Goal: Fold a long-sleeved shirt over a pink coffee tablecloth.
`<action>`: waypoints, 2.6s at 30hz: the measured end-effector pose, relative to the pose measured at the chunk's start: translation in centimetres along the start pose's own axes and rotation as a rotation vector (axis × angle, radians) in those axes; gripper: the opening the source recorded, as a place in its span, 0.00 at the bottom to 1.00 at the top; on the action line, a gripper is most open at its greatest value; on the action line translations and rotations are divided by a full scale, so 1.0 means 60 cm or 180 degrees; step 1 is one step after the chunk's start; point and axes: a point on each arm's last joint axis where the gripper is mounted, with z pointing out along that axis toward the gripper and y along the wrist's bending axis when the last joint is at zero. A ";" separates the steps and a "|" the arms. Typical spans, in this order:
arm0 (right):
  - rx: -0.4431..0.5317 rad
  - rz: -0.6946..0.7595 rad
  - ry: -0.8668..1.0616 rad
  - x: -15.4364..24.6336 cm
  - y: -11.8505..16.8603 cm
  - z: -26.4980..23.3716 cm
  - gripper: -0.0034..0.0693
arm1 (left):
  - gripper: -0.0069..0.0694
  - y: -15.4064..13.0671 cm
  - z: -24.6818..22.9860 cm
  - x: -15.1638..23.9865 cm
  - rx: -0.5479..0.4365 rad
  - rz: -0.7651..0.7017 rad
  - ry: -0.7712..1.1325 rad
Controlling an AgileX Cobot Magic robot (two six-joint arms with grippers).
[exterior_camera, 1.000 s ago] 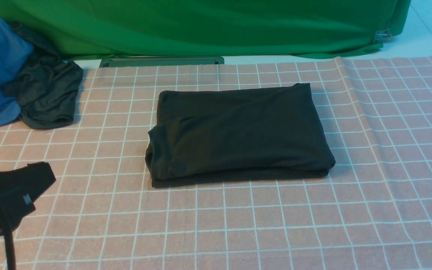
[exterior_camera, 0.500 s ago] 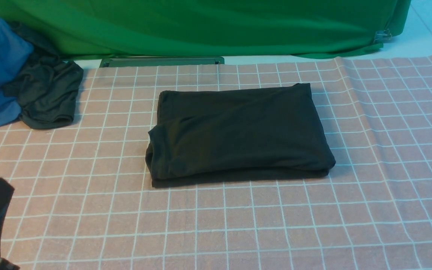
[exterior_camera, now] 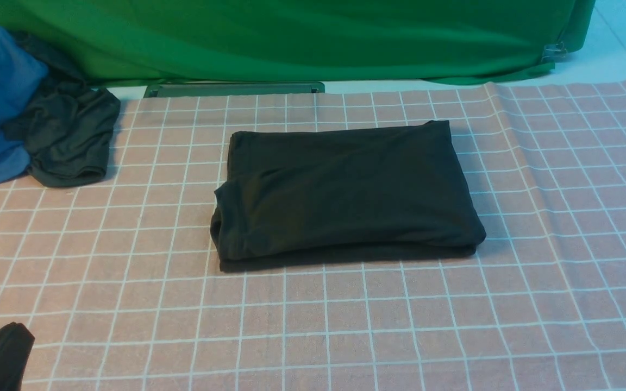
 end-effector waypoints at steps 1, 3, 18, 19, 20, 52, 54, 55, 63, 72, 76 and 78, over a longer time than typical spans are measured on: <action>0.0000 0.0000 0.0000 0.000 0.000 0.000 0.25 | 0.11 0.000 0.000 0.000 0.0000 0.0000 0.0000; 0.0000 0.0000 0.0000 0.000 0.000 0.000 0.26 | 0.11 0.000 0.000 0.000 0.0000 0.0000 0.0000; 0.0000 0.0000 0.0000 0.000 0.000 0.000 0.31 | 0.11 0.000 0.000 0.000 0.0000 0.0000 0.0000; 0.0000 0.0000 0.0000 0.000 0.000 0.000 0.32 | 0.11 0.000 0.000 0.000 0.0000 0.0000 0.0000; 0.0000 0.0000 0.0000 0.000 0.000 0.000 0.32 | 0.11 0.000 0.000 0.000 0.0000 0.0000 0.0000; 0.0662 -0.0732 0.1984 0.270 -0.012 -0.093 0.37 | 0.11 0.000 0.000 0.000 0.0000 0.0000 0.0001; 0.0658 -0.0637 0.2049 0.279 -0.009 -0.103 0.37 | 0.11 0.000 0.000 0.000 -0.0002 0.0000 0.0009; 0.0666 -0.0606 0.2041 0.279 -0.008 -0.105 0.37 | 0.11 0.000 0.000 0.000 -0.0003 0.0000 0.0009; 0.0710 -0.0318 0.1973 0.278 -0.006 -0.105 0.37 | 0.11 0.000 0.000 0.000 -0.0011 0.0023 0.0005; 0.0691 -0.0304 0.1974 0.278 -0.006 -0.105 0.37 | 0.11 0.000 0.000 0.000 -0.0011 0.0023 0.0005; 0.0694 -0.0294 0.1972 0.278 -0.006 -0.105 0.37 | 0.11 0.000 0.000 0.000 -0.0011 0.0023 0.0005; 0.0696 -0.0287 0.1972 0.278 -0.006 -0.105 0.37 | 0.11 0.000 0.000 0.000 -0.0011 0.0023 0.0005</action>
